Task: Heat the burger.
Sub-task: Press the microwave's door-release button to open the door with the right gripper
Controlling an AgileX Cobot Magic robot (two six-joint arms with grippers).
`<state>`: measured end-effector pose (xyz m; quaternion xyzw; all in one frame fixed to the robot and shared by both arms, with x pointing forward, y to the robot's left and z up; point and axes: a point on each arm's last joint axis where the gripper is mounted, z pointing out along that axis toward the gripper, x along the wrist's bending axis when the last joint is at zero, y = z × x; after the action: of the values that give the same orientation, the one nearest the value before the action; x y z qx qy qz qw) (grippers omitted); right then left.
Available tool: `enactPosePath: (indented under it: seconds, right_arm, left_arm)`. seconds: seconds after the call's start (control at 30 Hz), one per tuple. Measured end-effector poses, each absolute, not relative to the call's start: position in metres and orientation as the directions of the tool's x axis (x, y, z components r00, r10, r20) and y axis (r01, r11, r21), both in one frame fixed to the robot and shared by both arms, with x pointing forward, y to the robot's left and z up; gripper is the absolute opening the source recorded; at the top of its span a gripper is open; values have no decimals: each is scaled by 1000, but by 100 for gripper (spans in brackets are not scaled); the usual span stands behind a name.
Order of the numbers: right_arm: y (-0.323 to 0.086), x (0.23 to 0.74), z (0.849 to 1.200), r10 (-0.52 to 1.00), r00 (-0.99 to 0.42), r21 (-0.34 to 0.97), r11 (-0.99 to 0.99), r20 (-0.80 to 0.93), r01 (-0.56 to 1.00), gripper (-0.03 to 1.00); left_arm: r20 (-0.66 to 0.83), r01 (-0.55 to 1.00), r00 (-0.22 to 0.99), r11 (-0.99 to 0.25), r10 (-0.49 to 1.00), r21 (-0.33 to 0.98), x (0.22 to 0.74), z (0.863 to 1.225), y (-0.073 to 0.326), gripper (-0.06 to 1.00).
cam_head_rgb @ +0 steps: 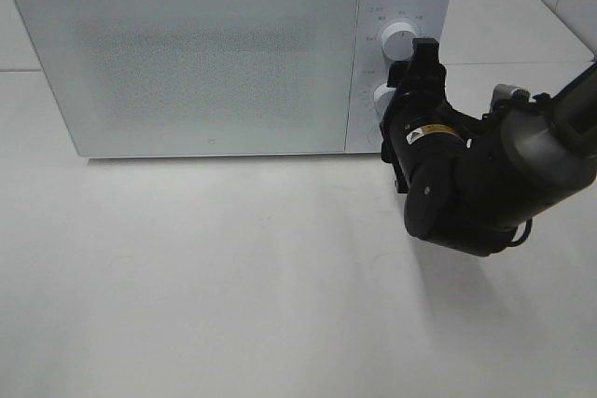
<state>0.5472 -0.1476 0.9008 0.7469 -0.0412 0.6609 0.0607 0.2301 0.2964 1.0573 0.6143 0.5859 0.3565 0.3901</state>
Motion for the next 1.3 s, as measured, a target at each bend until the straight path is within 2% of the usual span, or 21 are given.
enactPosePath:
  seconds: [0.17,0.23,0.3,0.5,0.57,0.6,0.63,0.7,0.73,0.8,0.83,0.87,0.93,1.07,1.13,1.17,1.27,1.3]
  right_arm:
    - [-149,537,898,97,170,108,-993,981,-56,67]
    - [-149,531,896,154,208,156,-988,966,6,67]
    - [-151,518,897,286,248,265,-957,926,116,67]
    - [-153,506,904,425,261,375,-900,866,222,67]
    - [-151,499,911,565,236,480,-811,791,334,67]
    - [-151,499,911,565,236,480,-811,791,334,67]
    - [-149,495,916,653,203,538,-732,730,418,67]
    - [-148,493,920,688,178,564,-694,704,448,67]
    - [-146,488,924,769,130,615,-589,626,524,67]
    - [-146,486,926,798,107,633,-544,593,551,67]
    - [-147,481,928,855,53,659,-435,515,614,67]
    - [-149,477,930,895,-2,667,-330,445,668,67]
    - [-152,475,930,908,-21,655,-285,418,699,67]
    - [-156,473,938,939,-179,597,-34,293,801,67]
    - [-156,473,940,939,-211,578,17,270,816,67]
    - [-157,471,946,935,-276,539,119,222,834,67]
    - [-157,470,950,930,-309,524,167,197,835,67]
    - [-158,469,961,920,-360,509,237,157,828,67]
  left_arm:
    - [-19,442,59,-9,998,897,230,1057,296,97]
    - [-19,442,59,-9,998,897,230,1057,296,97]
    - [-19,442,59,-9,998,897,230,1057,296,97]
    - [-19,442,59,-9,998,897,230,1057,296,97]
    - [-19,442,59,-9,998,897,230,1057,296,97]
    - [-19,442,59,-9,998,897,230,1057,296,97]
    - [-19,442,59,-9,998,897,230,1057,296,97]
    - [-19,442,59,-9,998,897,230,1057,296,97]
    - [-19,442,59,-9,998,897,230,1057,296,97]
    - [-19,442,59,-9,998,897,230,1057,296,97]
    - [-19,442,59,-9,998,897,230,1057,296,97]
    - [-19,442,59,-9,998,897,230,1057,296,97]
    - [-19,442,59,-9,998,897,230,1057,296,97]
    - [-19,442,59,-9,998,897,230,1057,296,97]
    - [-19,442,59,-9,998,897,230,1057,296,97]
    - [-19,442,59,-9,998,897,230,1057,296,97]
    - [-19,442,59,-9,998,897,230,1057,296,97]
    - [-19,442,59,-9,998,897,230,1057,296,97]
